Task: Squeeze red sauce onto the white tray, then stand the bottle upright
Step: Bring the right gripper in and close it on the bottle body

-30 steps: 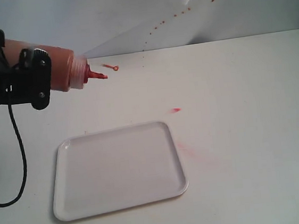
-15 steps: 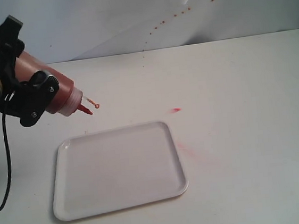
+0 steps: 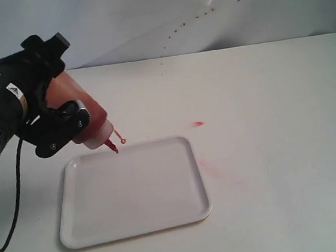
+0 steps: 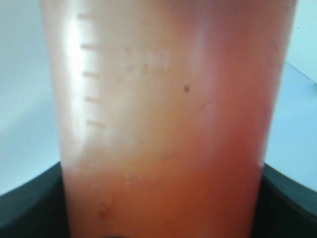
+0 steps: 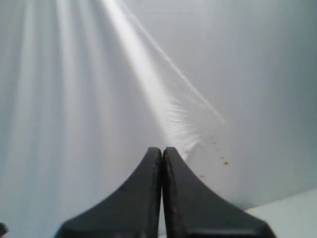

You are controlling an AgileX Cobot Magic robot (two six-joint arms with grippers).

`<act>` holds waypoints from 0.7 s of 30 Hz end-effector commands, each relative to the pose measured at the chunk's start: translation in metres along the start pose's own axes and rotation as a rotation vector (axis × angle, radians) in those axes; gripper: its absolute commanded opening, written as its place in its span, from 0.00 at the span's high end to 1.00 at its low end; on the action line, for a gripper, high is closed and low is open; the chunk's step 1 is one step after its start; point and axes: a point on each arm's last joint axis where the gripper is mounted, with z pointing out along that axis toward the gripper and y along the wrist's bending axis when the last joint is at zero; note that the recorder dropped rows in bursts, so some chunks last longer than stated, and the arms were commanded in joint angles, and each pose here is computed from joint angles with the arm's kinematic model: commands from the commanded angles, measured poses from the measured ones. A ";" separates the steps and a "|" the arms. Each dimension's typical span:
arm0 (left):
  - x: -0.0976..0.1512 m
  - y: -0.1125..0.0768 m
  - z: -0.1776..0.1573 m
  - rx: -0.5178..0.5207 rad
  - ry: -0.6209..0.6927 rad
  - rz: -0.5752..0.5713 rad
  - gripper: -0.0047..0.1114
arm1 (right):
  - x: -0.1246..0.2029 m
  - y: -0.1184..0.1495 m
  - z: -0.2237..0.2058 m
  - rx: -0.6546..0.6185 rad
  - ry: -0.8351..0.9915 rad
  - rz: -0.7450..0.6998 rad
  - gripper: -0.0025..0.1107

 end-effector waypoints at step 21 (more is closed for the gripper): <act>0.003 0.008 -0.005 -0.035 0.016 0.027 0.96 | 0.094 0.077 0.259 -0.680 0.703 -0.073 0.50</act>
